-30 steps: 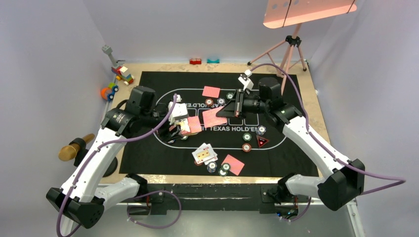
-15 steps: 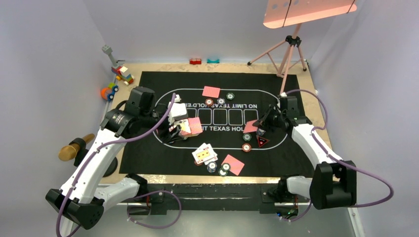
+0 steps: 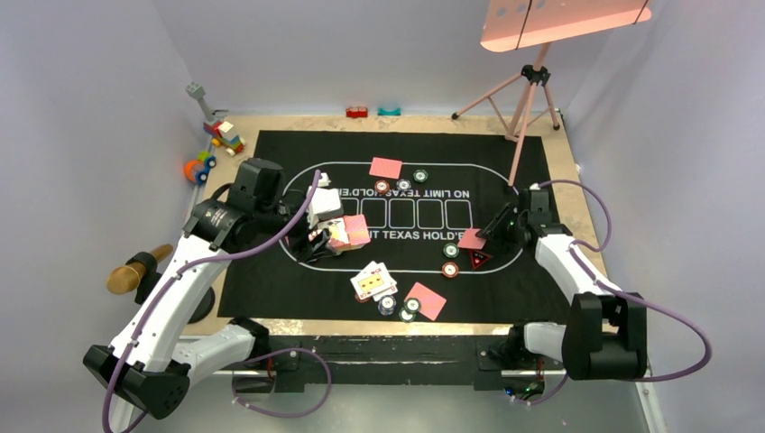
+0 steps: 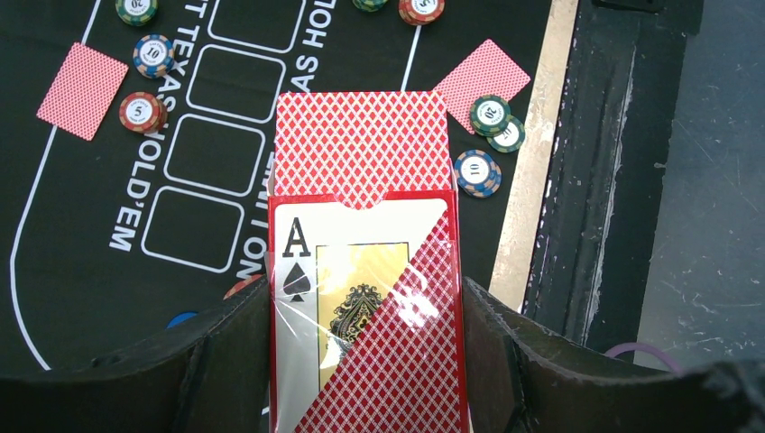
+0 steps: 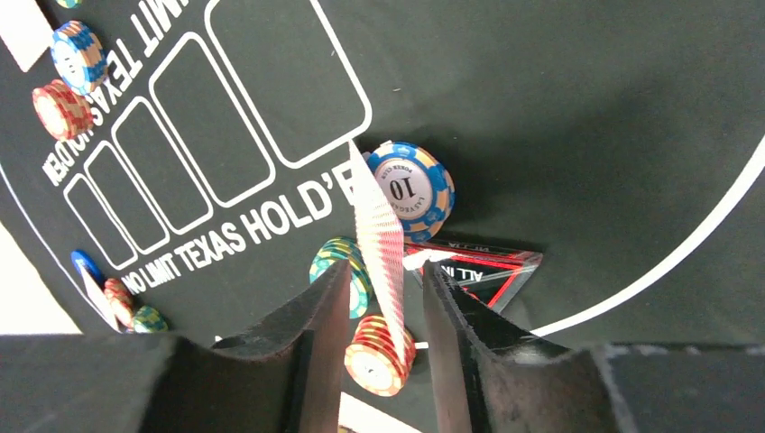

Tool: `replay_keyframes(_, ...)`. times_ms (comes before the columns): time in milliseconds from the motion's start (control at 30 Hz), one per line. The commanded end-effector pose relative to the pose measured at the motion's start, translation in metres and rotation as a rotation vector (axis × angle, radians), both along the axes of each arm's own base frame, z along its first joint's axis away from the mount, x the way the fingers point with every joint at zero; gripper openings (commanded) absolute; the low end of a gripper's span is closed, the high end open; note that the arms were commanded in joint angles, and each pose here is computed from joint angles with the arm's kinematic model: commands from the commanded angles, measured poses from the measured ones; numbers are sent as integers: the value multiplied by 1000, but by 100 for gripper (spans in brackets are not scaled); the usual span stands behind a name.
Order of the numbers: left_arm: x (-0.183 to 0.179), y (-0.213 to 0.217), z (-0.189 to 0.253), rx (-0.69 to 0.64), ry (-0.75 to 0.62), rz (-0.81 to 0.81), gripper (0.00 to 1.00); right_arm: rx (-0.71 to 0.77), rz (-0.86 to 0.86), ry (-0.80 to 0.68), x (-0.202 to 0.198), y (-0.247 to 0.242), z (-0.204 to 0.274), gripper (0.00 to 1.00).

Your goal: Distribute texas hold em gaming equipment

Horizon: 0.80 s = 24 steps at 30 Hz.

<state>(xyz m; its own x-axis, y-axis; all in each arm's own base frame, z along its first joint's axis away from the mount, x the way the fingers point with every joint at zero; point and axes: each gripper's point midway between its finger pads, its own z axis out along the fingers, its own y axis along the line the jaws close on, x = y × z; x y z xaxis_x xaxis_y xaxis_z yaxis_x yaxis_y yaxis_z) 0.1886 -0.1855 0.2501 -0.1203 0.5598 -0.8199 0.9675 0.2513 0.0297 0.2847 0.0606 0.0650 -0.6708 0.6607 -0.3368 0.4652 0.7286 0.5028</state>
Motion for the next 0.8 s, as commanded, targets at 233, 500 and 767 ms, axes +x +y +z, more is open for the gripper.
replay_keyframes(233, -1, -8, 28, -72, -60, -33, 0, -75, -72, 18, -14, -18, 9, 56)
replay_keyframes(500, -4, -8, 26, -72, -53, -37, 0, -66, -49, -125, -13, -15, 56, 58)
replay_keyframes(767, -3, -11, 27, -84, -47, -49, 0, 301, 508, -472, -16, 111, 174, 85)
